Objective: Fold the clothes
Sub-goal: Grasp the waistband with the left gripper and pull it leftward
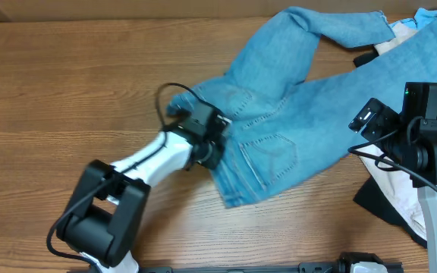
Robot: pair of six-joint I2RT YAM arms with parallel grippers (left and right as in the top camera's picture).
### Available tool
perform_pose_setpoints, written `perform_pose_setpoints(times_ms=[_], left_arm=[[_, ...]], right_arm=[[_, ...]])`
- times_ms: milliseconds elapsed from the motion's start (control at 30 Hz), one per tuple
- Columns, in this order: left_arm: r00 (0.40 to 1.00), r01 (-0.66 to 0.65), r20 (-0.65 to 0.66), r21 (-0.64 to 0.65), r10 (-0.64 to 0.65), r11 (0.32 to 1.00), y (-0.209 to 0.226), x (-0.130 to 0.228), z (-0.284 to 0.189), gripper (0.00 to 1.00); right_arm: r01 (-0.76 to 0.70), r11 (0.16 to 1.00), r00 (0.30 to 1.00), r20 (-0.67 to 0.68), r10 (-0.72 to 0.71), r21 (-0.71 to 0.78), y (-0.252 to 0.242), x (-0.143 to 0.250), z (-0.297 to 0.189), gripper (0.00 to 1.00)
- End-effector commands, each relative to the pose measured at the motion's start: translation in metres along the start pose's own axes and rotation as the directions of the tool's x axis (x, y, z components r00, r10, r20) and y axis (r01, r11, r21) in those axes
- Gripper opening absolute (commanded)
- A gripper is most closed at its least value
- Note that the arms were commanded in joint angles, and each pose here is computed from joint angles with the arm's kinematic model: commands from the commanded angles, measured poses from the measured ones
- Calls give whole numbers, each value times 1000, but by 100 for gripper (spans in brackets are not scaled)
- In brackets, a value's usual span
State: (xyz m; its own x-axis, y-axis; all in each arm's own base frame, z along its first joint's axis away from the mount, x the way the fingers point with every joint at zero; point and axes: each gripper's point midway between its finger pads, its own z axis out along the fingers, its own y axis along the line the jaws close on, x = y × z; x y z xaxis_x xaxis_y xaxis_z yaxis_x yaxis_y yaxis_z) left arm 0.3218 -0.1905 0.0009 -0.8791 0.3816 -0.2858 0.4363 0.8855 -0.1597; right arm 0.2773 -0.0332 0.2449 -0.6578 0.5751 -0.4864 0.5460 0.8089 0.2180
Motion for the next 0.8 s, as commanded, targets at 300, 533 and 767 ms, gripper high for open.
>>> perform_pose_setpoints(times_ms=[300, 533, 767], left_arm=[[912, 403, -18, -154, -410, 902, 152, 38, -13, 42], [936, 346, -30, -111, -351, 932, 110, 20, -75, 55], [744, 665, -16, -73, -668, 743, 45, 38, -135, 78]], right_arm=[[-4, 1000, 999, 32, 5, -13, 2, -8, -6, 100], [-5, 1000, 999, 36, 5, -15, 3, -9, -6, 100], [21, 1000, 999, 35, -21, -14, 3, -9, -6, 100]])
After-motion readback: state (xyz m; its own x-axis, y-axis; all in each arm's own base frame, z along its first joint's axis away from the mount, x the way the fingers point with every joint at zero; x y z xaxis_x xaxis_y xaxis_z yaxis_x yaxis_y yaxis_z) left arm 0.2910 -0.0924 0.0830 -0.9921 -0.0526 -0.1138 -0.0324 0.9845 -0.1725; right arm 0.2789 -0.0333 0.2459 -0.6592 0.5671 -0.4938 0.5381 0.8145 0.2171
